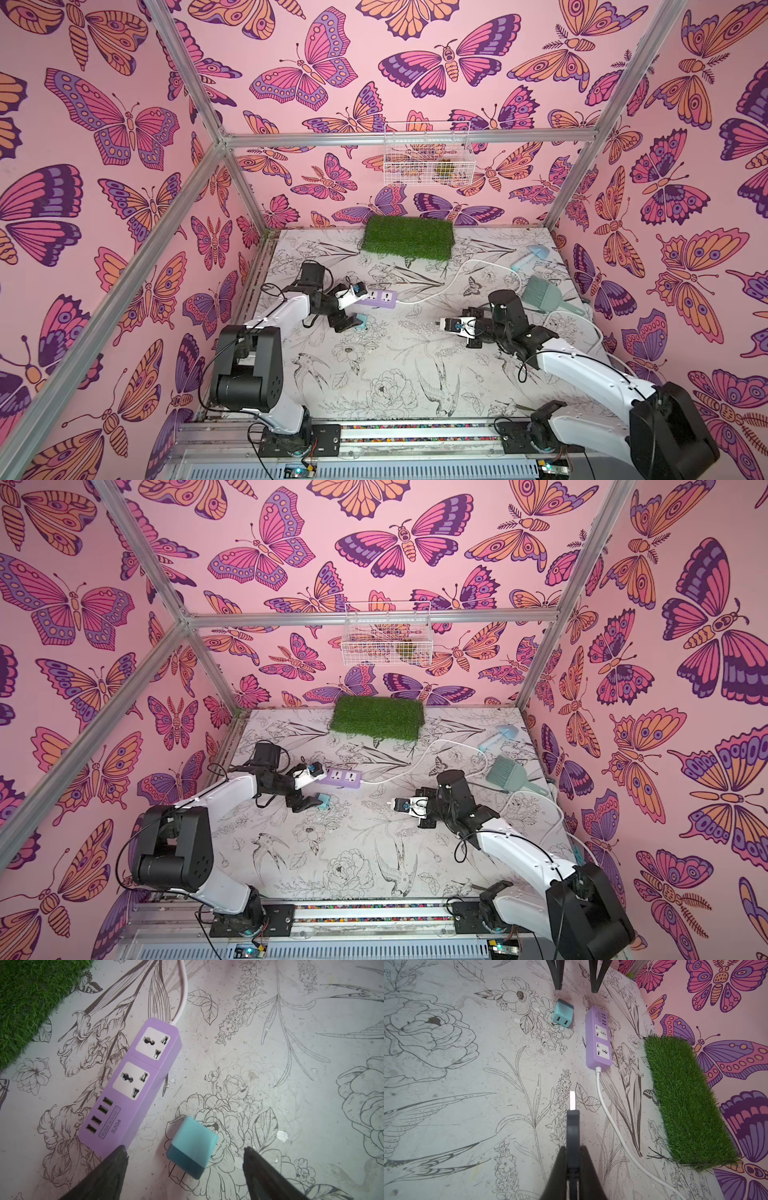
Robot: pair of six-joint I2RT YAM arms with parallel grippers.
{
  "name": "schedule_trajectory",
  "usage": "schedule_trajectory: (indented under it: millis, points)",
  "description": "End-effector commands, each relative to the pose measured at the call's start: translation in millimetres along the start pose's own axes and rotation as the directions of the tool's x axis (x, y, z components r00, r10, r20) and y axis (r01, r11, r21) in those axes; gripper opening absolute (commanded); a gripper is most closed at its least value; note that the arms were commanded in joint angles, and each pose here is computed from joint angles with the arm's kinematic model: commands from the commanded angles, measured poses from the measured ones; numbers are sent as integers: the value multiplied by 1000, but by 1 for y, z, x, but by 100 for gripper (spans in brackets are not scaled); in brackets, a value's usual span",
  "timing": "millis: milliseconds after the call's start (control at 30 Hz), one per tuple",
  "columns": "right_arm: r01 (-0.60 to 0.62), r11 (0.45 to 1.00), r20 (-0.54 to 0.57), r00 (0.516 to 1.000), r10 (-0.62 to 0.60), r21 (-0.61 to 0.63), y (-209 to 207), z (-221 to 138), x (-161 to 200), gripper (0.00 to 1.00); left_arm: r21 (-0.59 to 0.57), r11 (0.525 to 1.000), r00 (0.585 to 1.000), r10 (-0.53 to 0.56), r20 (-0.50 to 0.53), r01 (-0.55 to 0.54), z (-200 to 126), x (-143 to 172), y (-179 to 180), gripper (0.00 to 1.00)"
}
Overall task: Charge mp3
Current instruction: Pick up the MP3 player from the center of the board.
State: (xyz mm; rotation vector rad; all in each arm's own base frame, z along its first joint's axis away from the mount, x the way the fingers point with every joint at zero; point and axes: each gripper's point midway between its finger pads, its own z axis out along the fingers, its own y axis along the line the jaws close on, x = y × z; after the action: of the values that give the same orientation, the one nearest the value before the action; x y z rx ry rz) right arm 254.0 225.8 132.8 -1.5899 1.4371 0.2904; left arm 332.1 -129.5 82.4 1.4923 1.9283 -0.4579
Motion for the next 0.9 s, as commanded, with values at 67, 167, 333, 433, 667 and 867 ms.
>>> schedule_trajectory:
  millis: [67, 167, 333, 433, 667, 867]
  points:
    - [-21, 1000, -7, 1000, 21, -9, 2, -4, -4, 0, 21, 998, 998, 64, -11, -64, 8, 17, -16, 88]
    - [-23, 1000, -13, 1000, 23, -9, 2, -3, -2, 0, 25, 996, 996, 86, -28, -85, 10, 24, -16, 88]
    - [-25, 1000, -19, 1000, 25, -15, 3, -2, 1, 0, 51, 993, 992, 113, -54, -111, 16, 30, -10, 87]
    - [-24, 999, -22, 999, 24, -21, 4, -1, 1, 0, 63, 990, 989, 129, -68, -125, 19, 35, -10, 87]
    - [-28, 999, -29, 999, 27, -27, 7, -2, 3, 0, 89, 984, 984, 160, -82, -153, 26, 42, -9, 85]
    - [-34, 999, -27, 999, 34, -33, 8, -1, 3, 0, 125, 979, 980, 175, -99, -162, 30, 47, -10, 84]
